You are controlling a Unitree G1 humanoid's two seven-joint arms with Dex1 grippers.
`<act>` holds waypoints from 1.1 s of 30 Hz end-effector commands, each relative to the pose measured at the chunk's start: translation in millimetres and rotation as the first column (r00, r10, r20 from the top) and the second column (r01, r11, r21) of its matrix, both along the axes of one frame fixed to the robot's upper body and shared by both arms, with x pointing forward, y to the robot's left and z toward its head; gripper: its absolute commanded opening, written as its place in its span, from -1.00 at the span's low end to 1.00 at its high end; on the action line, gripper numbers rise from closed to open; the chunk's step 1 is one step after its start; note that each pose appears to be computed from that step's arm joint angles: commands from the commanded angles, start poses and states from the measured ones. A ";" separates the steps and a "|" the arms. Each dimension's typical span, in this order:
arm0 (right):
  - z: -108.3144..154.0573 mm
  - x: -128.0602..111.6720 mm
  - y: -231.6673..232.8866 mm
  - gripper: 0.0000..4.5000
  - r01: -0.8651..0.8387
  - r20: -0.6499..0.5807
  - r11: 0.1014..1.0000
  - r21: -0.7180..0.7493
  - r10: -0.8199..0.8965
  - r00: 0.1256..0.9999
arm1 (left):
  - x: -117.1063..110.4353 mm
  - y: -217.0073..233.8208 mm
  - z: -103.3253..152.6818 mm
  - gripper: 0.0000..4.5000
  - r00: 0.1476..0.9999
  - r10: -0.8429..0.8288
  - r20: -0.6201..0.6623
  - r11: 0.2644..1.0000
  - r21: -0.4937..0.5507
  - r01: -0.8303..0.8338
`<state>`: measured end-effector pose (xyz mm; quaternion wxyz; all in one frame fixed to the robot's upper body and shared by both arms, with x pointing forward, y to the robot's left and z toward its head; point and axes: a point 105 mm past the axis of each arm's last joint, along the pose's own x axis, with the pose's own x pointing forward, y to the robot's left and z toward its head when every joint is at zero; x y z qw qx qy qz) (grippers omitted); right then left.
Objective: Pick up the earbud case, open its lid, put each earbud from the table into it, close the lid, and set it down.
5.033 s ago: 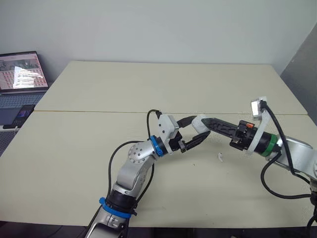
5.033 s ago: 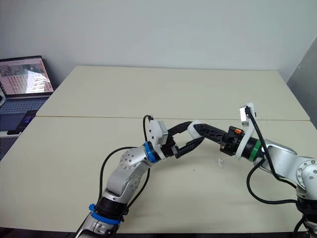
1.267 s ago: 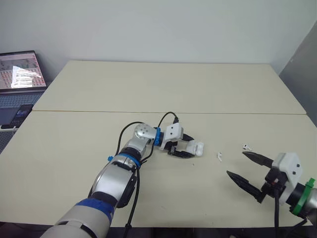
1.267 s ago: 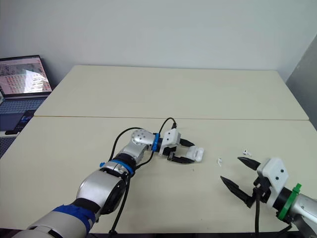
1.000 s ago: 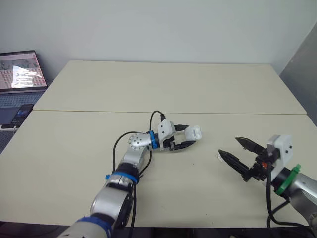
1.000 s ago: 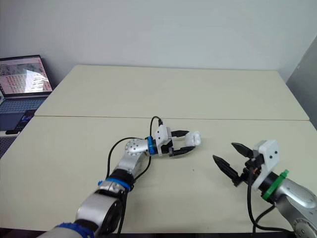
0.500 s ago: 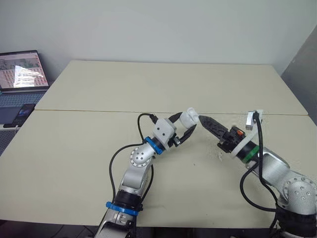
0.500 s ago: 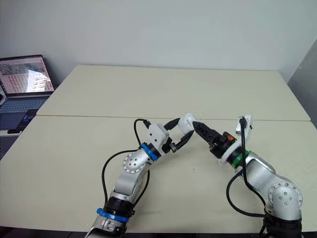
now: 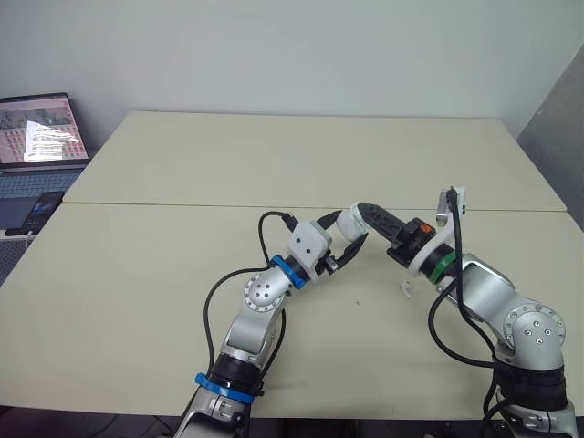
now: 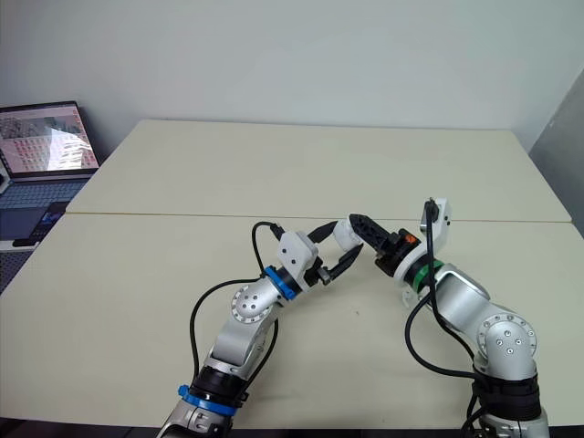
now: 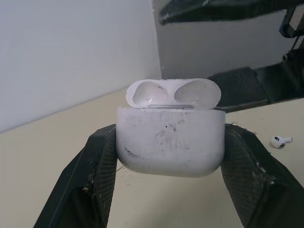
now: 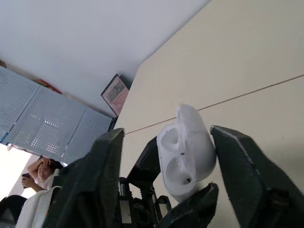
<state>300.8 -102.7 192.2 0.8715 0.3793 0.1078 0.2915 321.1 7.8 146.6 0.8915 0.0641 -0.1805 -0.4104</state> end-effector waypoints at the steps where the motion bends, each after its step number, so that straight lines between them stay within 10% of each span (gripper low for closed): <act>1: 10.2 -2.9 3.8 -0.19 -0.013 0.055 1.000 -0.002 0.013 0.998 | -6.7 -6.5 18.5 0.22 0.998 -0.023 0.063 0.999 -0.031 0.025; 6: 8.0 -5.2 6.9 -0.98 -0.028 0.058 0.999 -0.024 0.029 0.998 | -7.5 -8.5 19.4 0.22 0.998 -0.029 0.061 0.999 -0.033 0.031; 15: 6.2 -5.5 6.0 -0.98 -0.024 0.091 0.997 -0.072 0.031 0.995 | -7.5 -9.7 18.4 0.22 0.998 -0.036 0.058 0.999 -0.029 0.038; 23: 7.6 -8.9 9.2 0.03 -0.048 0.156 0.986 -0.160 0.073 0.985 | -8.1 -10.6 14.6 0.22 0.998 -0.042 0.049 0.999 -0.024 0.044; 33: 3.2 -9.8 15.4 0.03 -0.067 0.168 0.973 -0.222 0.106 0.980 | -8.9 -11.8 12.4 0.22 0.998 -0.049 0.048 0.999 -0.015 0.050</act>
